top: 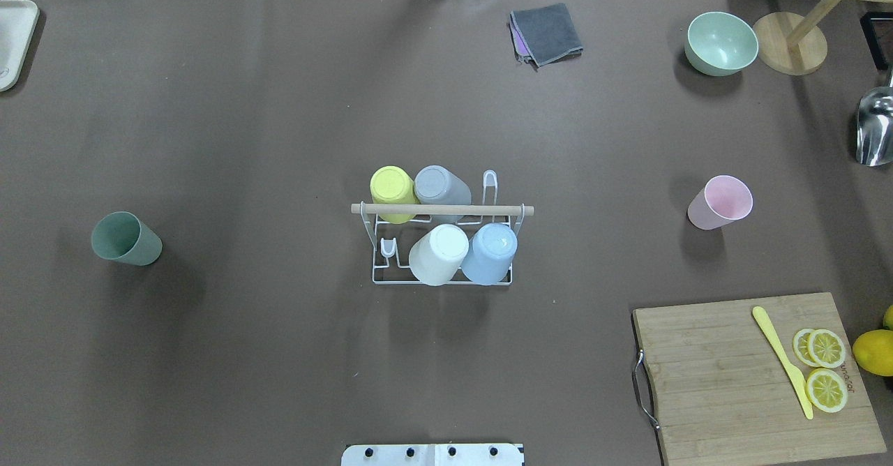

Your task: Place cup on cup holder

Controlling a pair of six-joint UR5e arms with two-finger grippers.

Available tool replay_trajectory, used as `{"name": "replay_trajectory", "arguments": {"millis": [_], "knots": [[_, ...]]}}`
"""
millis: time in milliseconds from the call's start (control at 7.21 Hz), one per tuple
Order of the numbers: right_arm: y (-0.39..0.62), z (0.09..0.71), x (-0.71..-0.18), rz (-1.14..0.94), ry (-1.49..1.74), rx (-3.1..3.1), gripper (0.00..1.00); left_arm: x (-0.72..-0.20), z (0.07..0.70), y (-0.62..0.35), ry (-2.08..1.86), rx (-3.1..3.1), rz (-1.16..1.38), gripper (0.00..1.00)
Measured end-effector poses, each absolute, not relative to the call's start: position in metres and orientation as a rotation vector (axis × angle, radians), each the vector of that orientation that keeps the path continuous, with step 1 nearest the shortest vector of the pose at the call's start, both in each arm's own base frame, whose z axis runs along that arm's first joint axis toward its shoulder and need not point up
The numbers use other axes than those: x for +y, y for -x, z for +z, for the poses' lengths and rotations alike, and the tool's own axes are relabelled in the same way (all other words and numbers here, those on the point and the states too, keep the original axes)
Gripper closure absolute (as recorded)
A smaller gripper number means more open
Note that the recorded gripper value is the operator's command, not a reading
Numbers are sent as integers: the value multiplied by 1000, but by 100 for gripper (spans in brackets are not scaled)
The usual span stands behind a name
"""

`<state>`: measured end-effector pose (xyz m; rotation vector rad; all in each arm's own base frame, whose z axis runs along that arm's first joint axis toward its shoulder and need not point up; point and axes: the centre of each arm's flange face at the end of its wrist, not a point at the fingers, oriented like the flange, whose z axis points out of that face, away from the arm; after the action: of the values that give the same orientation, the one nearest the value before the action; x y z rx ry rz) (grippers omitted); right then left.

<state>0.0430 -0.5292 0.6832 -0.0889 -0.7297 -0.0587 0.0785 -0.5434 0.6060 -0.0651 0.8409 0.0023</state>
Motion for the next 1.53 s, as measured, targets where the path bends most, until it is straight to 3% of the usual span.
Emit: {"name": "replay_trajectory", "arguments": {"millis": [693,1526], "knots": [[-18,640,-549,-77,41,-743,1,-540,615,-83,93,835,-12,2],[156,523,-619,-2,126,-756,0,-543,616,-82,96,832,-24,3]]}}
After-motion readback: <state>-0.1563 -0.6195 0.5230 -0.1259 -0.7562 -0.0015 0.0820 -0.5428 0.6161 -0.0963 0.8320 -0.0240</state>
